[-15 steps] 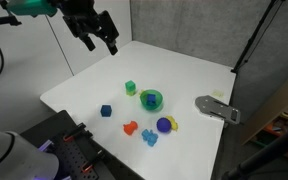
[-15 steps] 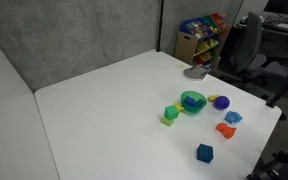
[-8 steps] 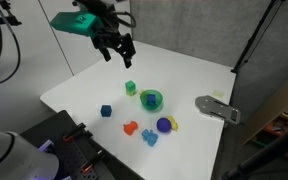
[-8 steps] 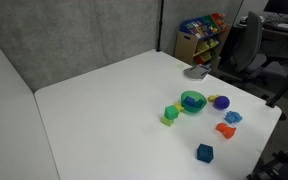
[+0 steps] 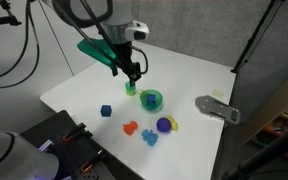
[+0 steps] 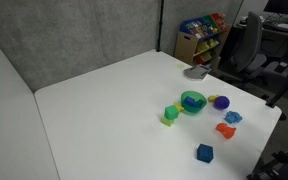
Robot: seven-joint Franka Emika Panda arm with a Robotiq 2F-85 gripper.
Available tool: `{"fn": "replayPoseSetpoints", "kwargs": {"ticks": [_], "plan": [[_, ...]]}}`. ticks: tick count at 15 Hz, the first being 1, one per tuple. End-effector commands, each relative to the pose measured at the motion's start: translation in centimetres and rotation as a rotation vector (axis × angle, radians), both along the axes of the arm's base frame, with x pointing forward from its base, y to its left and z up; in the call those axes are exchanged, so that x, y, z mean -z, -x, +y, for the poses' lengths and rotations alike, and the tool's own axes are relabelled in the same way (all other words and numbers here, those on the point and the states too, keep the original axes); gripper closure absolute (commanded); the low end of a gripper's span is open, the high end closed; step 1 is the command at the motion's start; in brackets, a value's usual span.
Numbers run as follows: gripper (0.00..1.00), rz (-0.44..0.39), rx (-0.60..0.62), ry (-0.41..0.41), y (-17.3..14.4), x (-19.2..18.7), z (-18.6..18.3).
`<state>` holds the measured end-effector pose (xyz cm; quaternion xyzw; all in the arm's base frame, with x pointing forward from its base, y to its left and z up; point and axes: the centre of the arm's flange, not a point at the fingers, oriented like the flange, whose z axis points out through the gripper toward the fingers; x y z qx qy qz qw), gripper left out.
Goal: Put the blue toy in the green bowl
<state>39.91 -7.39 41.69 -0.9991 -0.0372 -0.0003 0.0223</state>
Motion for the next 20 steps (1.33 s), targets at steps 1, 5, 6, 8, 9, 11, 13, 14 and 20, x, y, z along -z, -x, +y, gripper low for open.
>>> {"fn": "replayPoseSetpoints", "kwargs": {"ticks": [1,5,6,8,9,11,13,14,20], "plan": [[0.00,0.021,0.057,-0.007,-1.1,3.8,-1.0],[0.00,0.052,0.124,-0.002,-1.4,8.0,-2.4],[0.00,0.051,0.144,0.006,-1.4,8.9,-2.7],[0.00,0.052,0.205,0.011,-1.6,10.6,-3.6],[0.00,0.055,0.232,0.011,-1.6,11.3,-3.9],[0.00,0.065,0.276,-0.003,-1.7,11.8,-4.3],[0.00,0.078,0.239,0.005,-1.3,11.9,-4.1],[0.00,0.082,0.245,0.003,-1.3,12.1,-4.2],[0.00,0.064,0.352,0.121,-2.5,14.9,-5.2]]}}
